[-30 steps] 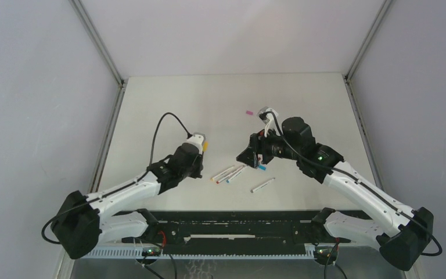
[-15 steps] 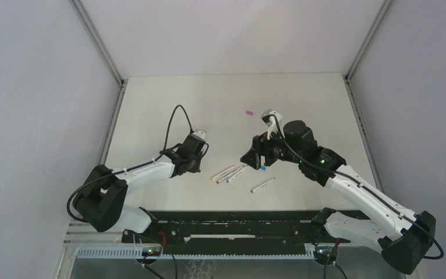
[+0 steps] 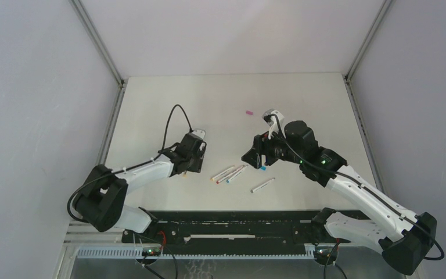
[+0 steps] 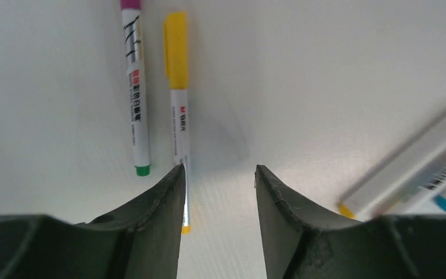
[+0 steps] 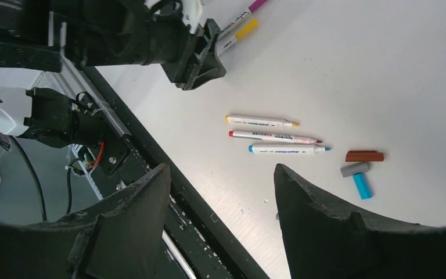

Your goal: Insert the pens into the pen caps

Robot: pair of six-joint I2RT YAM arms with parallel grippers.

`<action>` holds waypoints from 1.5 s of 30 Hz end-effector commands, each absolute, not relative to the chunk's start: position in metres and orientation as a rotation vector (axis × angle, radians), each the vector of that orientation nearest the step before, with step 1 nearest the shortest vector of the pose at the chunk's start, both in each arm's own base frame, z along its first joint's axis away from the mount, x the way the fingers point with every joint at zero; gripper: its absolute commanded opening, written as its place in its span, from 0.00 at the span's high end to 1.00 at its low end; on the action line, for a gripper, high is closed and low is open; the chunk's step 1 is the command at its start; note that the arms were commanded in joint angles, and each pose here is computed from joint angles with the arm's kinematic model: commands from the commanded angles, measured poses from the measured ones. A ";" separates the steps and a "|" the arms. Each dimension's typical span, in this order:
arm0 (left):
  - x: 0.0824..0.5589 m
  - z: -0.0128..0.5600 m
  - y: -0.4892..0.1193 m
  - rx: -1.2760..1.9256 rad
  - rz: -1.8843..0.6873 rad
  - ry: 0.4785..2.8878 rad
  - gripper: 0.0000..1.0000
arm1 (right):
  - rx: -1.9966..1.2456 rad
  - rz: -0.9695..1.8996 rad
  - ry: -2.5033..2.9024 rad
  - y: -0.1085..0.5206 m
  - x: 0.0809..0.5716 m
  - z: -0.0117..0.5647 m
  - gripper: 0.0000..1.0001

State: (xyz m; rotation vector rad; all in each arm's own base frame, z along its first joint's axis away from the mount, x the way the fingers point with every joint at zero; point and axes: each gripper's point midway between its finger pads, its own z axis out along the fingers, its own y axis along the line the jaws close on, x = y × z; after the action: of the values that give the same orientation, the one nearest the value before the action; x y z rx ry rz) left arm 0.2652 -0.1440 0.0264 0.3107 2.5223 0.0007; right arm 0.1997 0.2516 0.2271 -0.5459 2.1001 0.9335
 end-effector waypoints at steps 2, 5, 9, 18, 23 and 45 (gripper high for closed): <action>0.269 0.076 -0.206 0.477 -0.399 2.284 0.48 | -0.536 0.897 2.069 0.245 0.205 0.230 0.36; 0.259 0.084 -0.236 0.600 -0.524 2.240 0.49 | -0.531 0.902 2.067 0.246 0.206 0.231 0.36; 0.254 0.073 -0.257 0.730 -0.520 2.273 0.56 | -0.522 0.913 2.068 0.247 0.206 0.231 0.36; 0.252 0.056 -0.278 0.833 -0.534 2.300 0.61 | -0.500 0.910 2.070 0.243 0.203 0.231 0.37; 0.255 0.042 -0.275 0.825 -0.492 2.344 0.68 | -0.492 0.909 2.072 0.242 0.203 0.231 0.37; 0.258 0.060 -0.265 0.607 -0.470 2.285 1.00 | -0.411 0.927 2.067 0.240 0.206 0.227 0.37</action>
State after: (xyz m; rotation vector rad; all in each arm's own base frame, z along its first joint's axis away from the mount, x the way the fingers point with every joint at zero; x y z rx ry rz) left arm 0.2462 -0.2635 0.0207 0.7676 2.4174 -0.4266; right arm 0.2008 0.2387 0.2180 -0.4831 2.1130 0.8934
